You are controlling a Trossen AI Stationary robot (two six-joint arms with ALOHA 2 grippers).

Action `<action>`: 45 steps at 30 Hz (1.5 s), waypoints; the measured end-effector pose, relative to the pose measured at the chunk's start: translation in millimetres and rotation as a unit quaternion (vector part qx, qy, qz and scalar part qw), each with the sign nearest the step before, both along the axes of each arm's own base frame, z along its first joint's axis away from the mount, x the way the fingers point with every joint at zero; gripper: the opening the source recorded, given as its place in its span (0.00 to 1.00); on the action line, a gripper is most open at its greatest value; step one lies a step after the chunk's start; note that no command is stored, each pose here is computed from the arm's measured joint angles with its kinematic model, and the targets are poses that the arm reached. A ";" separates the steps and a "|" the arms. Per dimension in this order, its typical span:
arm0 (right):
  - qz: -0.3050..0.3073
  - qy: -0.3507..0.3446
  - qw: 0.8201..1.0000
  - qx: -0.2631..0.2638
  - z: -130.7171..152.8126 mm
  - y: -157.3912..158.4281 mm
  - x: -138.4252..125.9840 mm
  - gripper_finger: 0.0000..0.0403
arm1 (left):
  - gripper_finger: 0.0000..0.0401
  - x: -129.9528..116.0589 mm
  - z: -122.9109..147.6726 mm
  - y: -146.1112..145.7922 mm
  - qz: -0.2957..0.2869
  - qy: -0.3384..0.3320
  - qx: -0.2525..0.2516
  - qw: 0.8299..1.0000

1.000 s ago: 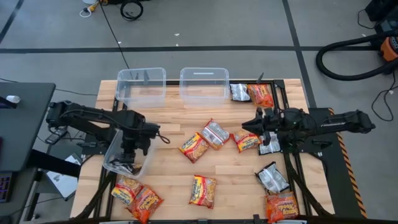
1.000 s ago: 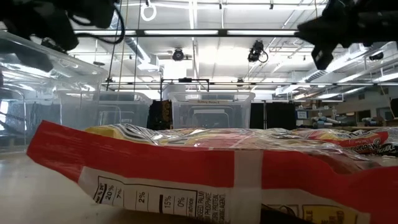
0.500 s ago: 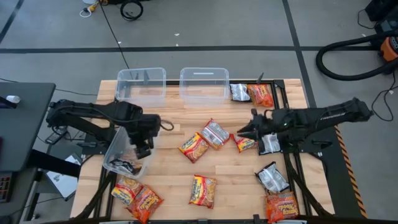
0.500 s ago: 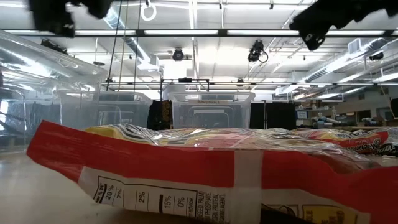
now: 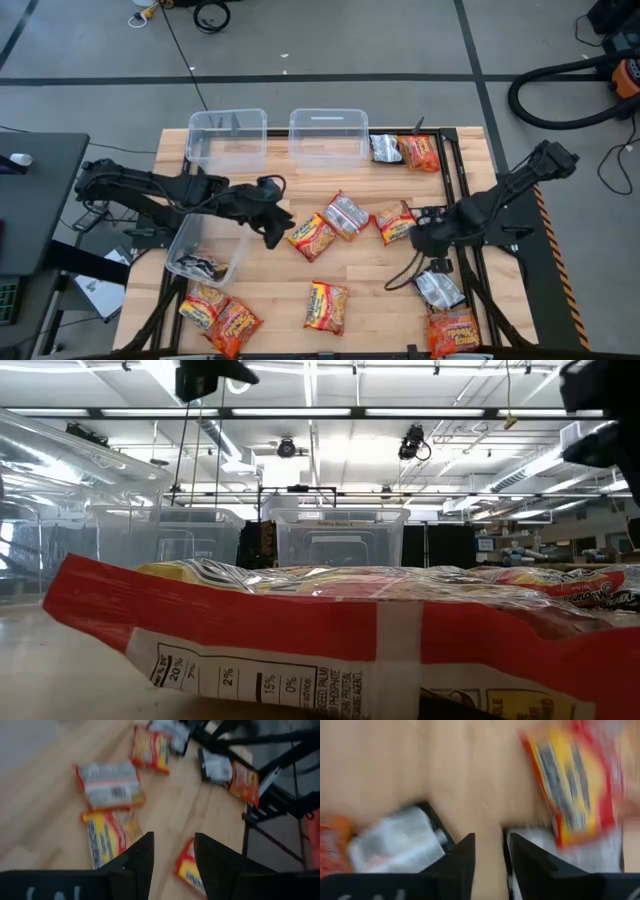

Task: Sort Maruchan noodles
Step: Put the middle right black noodle pack into the bottom transparent bin

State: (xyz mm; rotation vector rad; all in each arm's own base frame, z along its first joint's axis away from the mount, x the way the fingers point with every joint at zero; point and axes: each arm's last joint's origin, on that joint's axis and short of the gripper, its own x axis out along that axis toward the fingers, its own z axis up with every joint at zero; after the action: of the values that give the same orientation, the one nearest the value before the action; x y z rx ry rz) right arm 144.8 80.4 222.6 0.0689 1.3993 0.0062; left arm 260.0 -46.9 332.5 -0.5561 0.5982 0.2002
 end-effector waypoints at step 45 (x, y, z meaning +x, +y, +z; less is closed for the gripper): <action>0.329 -0.041 0.943 -0.038 -43.7 60.8 46.2 0.49 | 0.36 -35.5 43.8 -25.5 -0.004 -0.144 0.097 0.985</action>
State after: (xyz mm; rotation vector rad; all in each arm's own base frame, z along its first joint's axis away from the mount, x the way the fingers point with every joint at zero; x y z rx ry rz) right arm 191.0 141.1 178.9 -0.4615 1.2825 0.5049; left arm 224.5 -72.3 376.3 -0.3843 0.2946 0.1643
